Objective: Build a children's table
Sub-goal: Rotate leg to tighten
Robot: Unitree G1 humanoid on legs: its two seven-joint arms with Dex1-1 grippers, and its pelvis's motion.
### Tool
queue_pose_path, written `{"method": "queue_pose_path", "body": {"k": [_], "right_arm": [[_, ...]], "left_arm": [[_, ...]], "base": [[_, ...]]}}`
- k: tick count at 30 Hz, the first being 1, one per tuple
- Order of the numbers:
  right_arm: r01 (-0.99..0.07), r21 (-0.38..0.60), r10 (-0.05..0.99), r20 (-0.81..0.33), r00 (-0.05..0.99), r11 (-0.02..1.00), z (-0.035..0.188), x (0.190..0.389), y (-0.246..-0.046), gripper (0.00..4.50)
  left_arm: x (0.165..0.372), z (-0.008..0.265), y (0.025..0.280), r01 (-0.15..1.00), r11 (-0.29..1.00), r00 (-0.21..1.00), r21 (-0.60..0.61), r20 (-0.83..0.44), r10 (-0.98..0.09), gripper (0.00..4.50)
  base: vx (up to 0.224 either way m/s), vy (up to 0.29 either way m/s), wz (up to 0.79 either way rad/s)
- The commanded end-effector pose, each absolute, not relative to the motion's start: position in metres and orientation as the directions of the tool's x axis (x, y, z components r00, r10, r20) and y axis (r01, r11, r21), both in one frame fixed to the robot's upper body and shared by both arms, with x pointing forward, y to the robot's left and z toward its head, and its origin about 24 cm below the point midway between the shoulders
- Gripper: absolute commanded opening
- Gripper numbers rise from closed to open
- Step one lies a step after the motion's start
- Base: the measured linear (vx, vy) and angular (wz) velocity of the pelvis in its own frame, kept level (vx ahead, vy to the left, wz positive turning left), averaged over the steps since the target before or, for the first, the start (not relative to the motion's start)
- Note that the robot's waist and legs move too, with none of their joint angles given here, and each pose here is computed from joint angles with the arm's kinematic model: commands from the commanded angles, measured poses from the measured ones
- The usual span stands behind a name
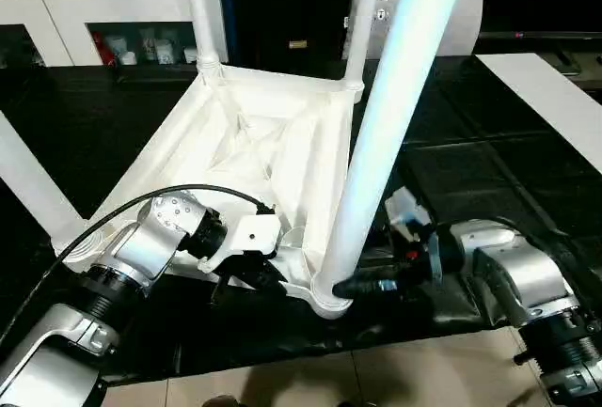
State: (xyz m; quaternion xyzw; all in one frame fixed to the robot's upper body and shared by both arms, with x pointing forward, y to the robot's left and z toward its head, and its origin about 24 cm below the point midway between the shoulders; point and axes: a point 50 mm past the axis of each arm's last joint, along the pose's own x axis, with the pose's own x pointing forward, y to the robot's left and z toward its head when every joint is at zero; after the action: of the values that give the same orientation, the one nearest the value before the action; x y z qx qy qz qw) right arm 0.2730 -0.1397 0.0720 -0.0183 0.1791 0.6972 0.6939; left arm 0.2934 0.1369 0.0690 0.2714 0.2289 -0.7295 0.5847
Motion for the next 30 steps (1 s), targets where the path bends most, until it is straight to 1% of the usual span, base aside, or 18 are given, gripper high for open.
{"method": "queue_pose_path", "body": {"k": [1, 3, 7, 8, 9, 11, 12, 15, 16, 17, 19, 21, 23, 24, 27, 29, 30], "right_arm": [[-0.978, 0.208, 0.957, -0.286, -0.054, 0.007, 0.076, 0.275, -0.139, 3.46], [-0.978, 0.209, 0.957, -0.284, -0.061, -0.001, 0.076, 0.275, -0.137, 3.37], [-0.978, 0.208, 0.958, -0.28, -0.067, -0.008, 0.076, 0.276, -0.135, 3.02], [-0.978, 0.21, 0.958, -0.279, -0.072, -0.012, 0.076, 0.276, -0.134, 2.82], [-0.977, 0.211, 0.958, -0.278, -0.074, -0.014, 0.076, 0.276, -0.134, 2.82], [-0.977, 0.213, 0.958, -0.277, -0.078, -0.018, 0.076, 0.275, -0.134, 2.61], [-0.977, 0.214, 0.958, -0.277, -0.079, -0.019, 0.076, 0.275, -0.134, 2.61], [-0.975, 0.224, 0.96, -0.269, -0.079, -0.018, 0.076, 0.275, -0.133, 2.26], [-0.973, 0.229, 0.962, -0.262, -0.076, -0.015, 0.076, 0.275, -0.132, 2.26], [-0.971, 0.241, 0.968, -0.245, -0.061, 0.0, 0.077, 0.275, -0.13, 2.17], [-0.97, 0.243, 0.969, -0.242, -0.048, 0.013, 0.077, 0.275, -0.128, 2.17], [-0.97, 0.231, 0.972, -0.235, 0.019, 0.075, 0.076, 0.276, -0.122, 2.11], [-0.961, 0.211, 0.961, -0.247, 0.122, 0.176, 0.074, 0.281, -0.114, 2.11], [-0.946, 0.204, 0.946, -0.259, 0.195, 0.251, 0.072, 0.284, -0.11, 2.08], [-0.904, 0.233, 0.925, -0.221, 0.31, 0.359, 0.07, 0.291, -0.099, 2.04], [-0.87, 0.229, 0.893, -0.231, 0.387, 0.437, 0.067, 0.295, -0.094, 2.03], [-0.836, 0.223, 0.86, -0.242, 0.45, 0.501, 0.065, 0.299, -0.091, 2.03]], "left_arm": [[0.294, 0.079, 0.126, 0.953, -0.303, -0.224, 0.005, -0.66, -0.717, 0.0], [0.294, 0.079, 0.126, 0.952, -0.306, -0.225, 0.008, -0.659, -0.718, 0.0], [0.295, 0.079, 0.126, 0.952, -0.306, -0.223, 0.011, -0.659, -0.718, 0.0], [0.295, 0.079, 0.126, 0.953, -0.304, -0.221, 0.012, -0.66, -0.718, 0.0], [0.295, 0.079, 0.127, 0.953, -0.303, -0.22, 0.013, -0.66, -0.718, 0.0], [0.296, 0.078, 0.127, 0.954, -0.3, -0.216, 0.014, -0.661, -0.718, 0.0], [0.296, 0.078, 0.127, 0.955, -0.297, -0.212, 0.016, -0.662, -0.719, 0.0], [0.297, 0.078, 0.128, 0.958, -0.287, -0.202, 0.021, -0.662, -0.722, 0.0], [0.297, 0.078, 0.128, 0.959, -0.283, -0.199, 0.021, -0.661, -0.724, 0.0], [0.297, 0.078, 0.128, 0.964, -0.266, -0.191, 0.016, -0.655, -0.731, 0.0], [0.297, 0.078, 0.128, 0.968, -0.251, -0.183, 0.013, -0.651, -0.737, 0.0], [0.3, 0.078, 0.125, 0.984, -0.176, -0.138, 0.001, -0.621, -0.771, 0.0], [0.303, 0.08, 0.12, 0.996, -0.094, -0.075, 0.0, -0.603, -0.794, 0.0], [0.305, 0.081, 0.118, 0.999, -0.053, -0.042, 0.002, -0.592, -0.805, 0.0], [0.309, 0.082, 0.108, 0.999, 0.05, 0.043, 0.003, -0.559, -0.828, 0.0], [0.31, 0.082, 0.1, 0.993, 0.12, 0.095, -0.012, -0.535, -0.839, 0.0], [0.313, 0.082, 0.093, 0.984, 0.177, 0.144, -0.014, -0.517, -0.844, 0.0]], "base": [[0.0, 0.0, 0.0], [0.0, 0.0, 0.0], [0.0, 0.0, 0.0], [0.0, 0.0, 0.0], [0.0, 0.0, 0.0], [0.0, 0.0, 0.0], [0.0, 0.0, 0.0], [0.0, 0.0, 0.0], [0.0, 0.0, 0.0], [0.0, 0.0, 0.0], [0.0, 0.0, 0.0], [0.0, 0.0, 0.0], [0.0, 0.0, 0.0], [0.0, 0.0, 0.0], [0.0, 0.0, 0.0], [0.0, 0.0, 0.0], [0.0, 0.0, 0.0]]}}
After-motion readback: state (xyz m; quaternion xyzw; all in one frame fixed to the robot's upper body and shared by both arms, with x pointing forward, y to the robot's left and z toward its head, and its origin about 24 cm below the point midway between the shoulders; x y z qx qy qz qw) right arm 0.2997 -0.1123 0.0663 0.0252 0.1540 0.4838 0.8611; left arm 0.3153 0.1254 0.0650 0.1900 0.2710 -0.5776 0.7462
